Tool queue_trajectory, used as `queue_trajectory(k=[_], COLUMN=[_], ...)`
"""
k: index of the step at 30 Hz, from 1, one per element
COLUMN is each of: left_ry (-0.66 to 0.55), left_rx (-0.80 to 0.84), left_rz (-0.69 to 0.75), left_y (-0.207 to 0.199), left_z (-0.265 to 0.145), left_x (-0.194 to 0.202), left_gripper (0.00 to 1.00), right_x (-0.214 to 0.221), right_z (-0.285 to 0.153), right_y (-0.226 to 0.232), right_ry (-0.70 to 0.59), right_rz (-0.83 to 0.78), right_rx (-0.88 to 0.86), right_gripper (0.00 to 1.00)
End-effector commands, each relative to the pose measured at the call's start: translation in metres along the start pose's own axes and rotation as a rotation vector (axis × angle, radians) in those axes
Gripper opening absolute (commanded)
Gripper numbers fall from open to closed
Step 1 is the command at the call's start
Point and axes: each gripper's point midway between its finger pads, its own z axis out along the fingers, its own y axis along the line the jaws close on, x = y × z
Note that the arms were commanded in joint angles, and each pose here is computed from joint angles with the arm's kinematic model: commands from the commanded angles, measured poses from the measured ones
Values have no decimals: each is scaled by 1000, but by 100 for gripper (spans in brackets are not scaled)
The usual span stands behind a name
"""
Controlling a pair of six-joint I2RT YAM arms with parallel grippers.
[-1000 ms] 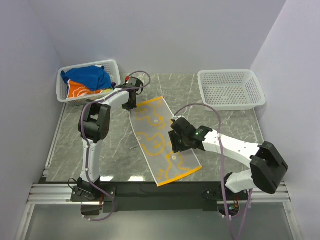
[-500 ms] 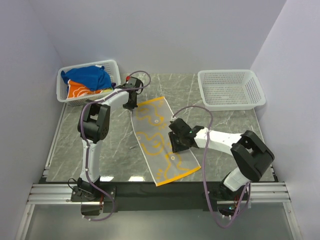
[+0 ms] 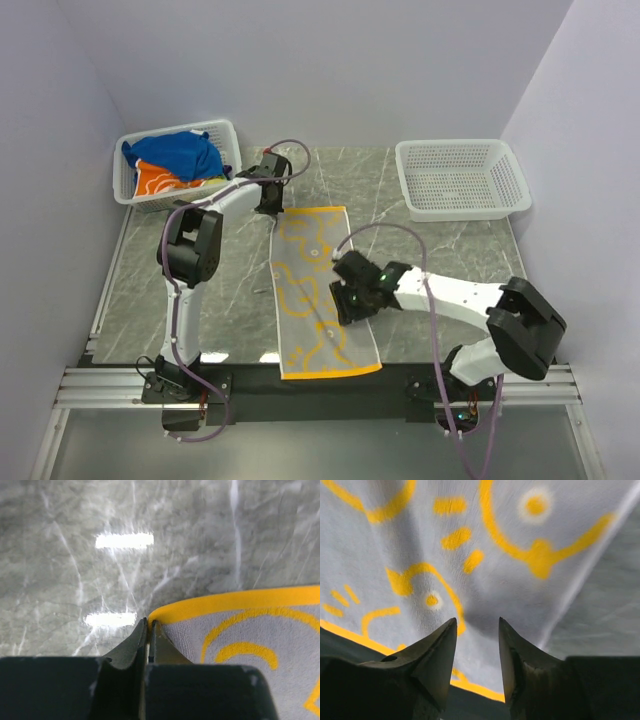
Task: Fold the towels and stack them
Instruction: Flatten out the crumpled towel, then fold the towel
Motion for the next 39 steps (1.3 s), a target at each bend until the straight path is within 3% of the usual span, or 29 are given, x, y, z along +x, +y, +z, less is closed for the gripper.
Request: queue_trajectory(k=[1,2,3,7,12,16,25,39], left_ry=[-71,-81,-80,-75,-66,-57,-46,-25], left_rx=[44,51,50,72,81,90,96,67], left_rz=[31,37,37,38,44,62,71,81], left_y=[-5,-4,-4,-8,-12,-20,-25,-21], left_z=[-20,-25,-26,-28,-28,-25,-24,-20], left_x=[-17,-17,-16,-16,-12,-7,-2,4], left_gripper=[1,1,1,1,1,1,1,1], right_x=[-75,-123,-123,-207,-263,-306,-343,-330], right_z=[-40,-51,-51,-67,-42,-30,21,68], right_y=[-19,-42,-42,-65,-107,-120,-139,-145], right_ry=[-194,-280,-281,-427,-448,-479,-419,-287], right_rz=[-26,-12,-12,-44,-36,-71,-73,-39], right_rx=[22,29,29,63,99,121,124,97], right_gripper=[53,56,56,58,60,56,52,55])
